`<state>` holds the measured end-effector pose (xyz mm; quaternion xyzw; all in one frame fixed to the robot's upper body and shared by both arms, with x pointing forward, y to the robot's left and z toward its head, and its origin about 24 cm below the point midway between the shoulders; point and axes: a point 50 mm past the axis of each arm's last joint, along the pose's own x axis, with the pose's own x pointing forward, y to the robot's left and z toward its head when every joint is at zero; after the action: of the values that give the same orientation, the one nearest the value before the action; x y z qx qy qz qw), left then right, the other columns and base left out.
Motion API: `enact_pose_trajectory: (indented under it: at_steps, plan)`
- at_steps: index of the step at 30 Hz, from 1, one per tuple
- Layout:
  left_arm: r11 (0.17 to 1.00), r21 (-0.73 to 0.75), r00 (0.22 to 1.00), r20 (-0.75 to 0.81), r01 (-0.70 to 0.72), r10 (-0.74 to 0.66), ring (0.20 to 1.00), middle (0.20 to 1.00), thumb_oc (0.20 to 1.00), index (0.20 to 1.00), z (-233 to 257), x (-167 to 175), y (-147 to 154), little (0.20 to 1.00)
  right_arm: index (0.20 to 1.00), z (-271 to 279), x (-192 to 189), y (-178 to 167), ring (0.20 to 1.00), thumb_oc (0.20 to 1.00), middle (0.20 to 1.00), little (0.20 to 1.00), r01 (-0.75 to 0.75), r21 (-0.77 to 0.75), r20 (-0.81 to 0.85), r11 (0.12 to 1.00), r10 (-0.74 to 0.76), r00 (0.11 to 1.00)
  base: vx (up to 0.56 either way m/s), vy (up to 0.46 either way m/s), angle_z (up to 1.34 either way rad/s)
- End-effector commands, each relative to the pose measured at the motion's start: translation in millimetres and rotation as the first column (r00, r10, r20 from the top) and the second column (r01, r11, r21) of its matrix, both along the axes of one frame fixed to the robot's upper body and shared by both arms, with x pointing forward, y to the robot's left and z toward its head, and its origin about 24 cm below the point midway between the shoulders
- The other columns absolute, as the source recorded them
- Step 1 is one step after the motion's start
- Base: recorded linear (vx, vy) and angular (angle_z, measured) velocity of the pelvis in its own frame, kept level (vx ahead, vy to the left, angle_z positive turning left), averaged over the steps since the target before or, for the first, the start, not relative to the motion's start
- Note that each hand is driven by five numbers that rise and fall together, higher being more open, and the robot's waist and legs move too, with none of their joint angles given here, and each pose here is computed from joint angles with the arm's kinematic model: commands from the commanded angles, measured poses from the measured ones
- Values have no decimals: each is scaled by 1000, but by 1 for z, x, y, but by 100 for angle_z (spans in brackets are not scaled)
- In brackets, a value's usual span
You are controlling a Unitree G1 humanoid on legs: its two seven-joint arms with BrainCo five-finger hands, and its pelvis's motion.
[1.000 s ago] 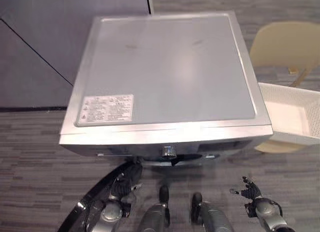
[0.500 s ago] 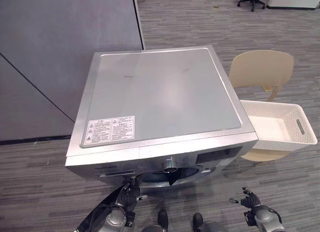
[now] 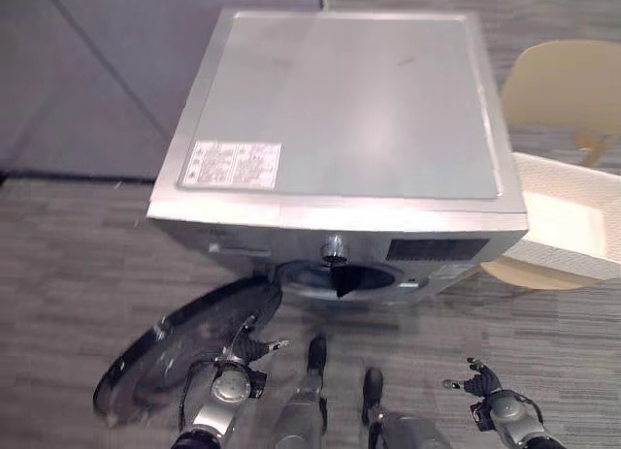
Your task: Grab the laundry basket,head to the washer,open it,put in the laundry and shut it.
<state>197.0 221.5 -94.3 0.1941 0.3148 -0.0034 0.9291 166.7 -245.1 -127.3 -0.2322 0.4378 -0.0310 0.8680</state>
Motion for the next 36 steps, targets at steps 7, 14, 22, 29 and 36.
enact_pose_trajectory:
  at_steps: [7, 14, 22, 29, 36]
  plan:
    - [1000, 15, 1000, 13, -3, 3, 1000, 1000, 1000, 1000, -1, -2, -1, 1000, 1000, -3, -14, -14, 1000, 1000, 1000, 1000, 47, -42, -26, 998, -48, 999, 74, 31, 11]
    - [993, 103, 985, 151, 65, -81, 1000, 1000, 1000, 1000, 27, 13, 4, 1000, 1000, -5, -20, -12, 1000, 1000, 1000, 1000, 37, -43, -41, 998, -39, 998, 49, 18, -9]
    - [953, 301, 886, 439, 12, -150, 1000, 1000, 1000, 1000, 102, 39, 42, 1000, 1000, -5, -29, -18, 1000, 1000, 1000, 1000, 15, -54, -42, 998, -17, 999, 36, 1, 3]
    - [900, 413, 930, 368, -138, -26, 1000, 1000, 1000, 1000, 96, 43, 84, 1000, 1000, -4, -26, -18, 1000, 1000, 1000, 1000, -50, -73, -61, 996, 46, 997, 46, 15, 1]
    - [879, 462, 987, 151, -121, 56, 1000, 1000, 1000, 1000, 65, 30, 110, 1000, 1000, 0, -17, -23, 1000, 1000, 1000, 1000, -91, -102, -77, 991, 83, 994, 7, 35, -3]
